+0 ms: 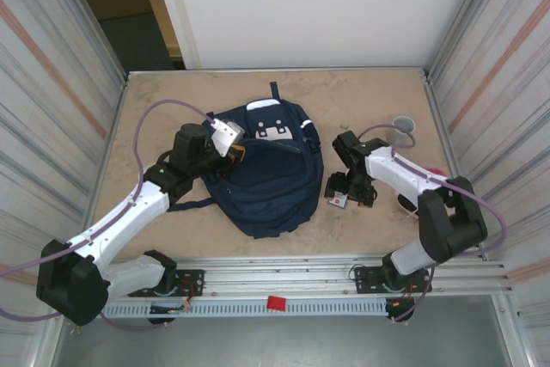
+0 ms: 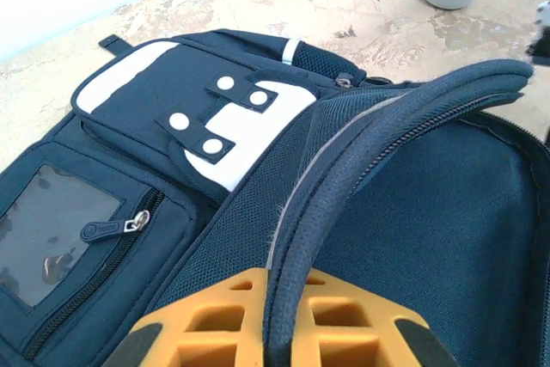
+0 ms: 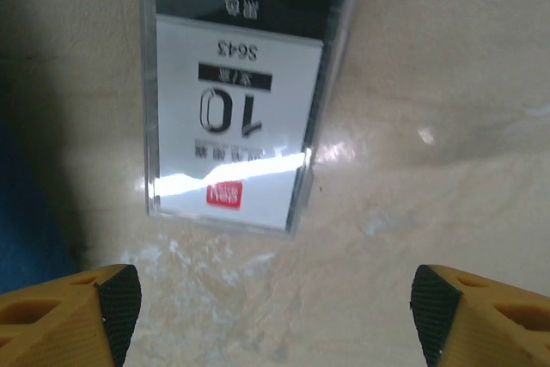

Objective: Pack the student bag

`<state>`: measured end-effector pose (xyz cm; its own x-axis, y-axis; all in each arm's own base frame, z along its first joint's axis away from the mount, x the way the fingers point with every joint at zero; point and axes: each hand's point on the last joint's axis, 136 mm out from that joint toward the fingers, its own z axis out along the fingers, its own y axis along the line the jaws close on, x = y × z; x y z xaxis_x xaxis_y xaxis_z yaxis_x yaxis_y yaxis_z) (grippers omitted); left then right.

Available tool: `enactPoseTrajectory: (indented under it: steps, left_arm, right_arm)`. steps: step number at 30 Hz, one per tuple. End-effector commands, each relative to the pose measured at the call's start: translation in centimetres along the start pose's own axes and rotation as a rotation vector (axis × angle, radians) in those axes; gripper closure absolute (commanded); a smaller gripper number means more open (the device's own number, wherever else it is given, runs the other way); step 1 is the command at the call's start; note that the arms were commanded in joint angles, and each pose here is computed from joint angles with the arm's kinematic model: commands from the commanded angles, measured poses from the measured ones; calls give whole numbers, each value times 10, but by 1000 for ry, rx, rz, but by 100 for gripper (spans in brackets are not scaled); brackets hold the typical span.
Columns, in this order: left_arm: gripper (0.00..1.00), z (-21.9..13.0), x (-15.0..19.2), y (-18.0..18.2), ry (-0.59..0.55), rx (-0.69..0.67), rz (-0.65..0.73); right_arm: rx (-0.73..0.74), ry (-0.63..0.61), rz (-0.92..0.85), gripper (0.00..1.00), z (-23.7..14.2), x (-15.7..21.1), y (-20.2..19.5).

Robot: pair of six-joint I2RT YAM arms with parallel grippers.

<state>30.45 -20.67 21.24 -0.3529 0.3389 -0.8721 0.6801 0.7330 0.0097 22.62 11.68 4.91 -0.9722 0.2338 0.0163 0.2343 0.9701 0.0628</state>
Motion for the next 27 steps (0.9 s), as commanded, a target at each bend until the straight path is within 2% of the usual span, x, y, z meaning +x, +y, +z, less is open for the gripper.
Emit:
enactPoseTrajectory:
  steps: [1,5,12,17,19,23,27]
  left_arm:
    - [100,-14,-42,6,-126,-17,-9]
    - [100,-15,-44,8,-130,-21,-6]
    - [100,-16,-44,8,-127,-24,-3]
    - [100,-16,-42,10,-124,-30,-6]
    - [100,-16,-43,10,-127,-28,-12]
    - [100,-15,-44,9,-127,-21,-19]
    - [100,-17,-46,8,-129,-15,-20]
  right_arm:
    - [-43,-25,20,18,1,-22,18]
    - [-36,1,8,19,15,-31,24]
    - [51,53,30,21,32,-28,6]
    - [23,68,23,23,45,-27,10]
    - [5,83,24,29,53,-27,13]
    - [24,93,24,49,61,-28,7]
    - [12,65,21,52,51,-31,6]
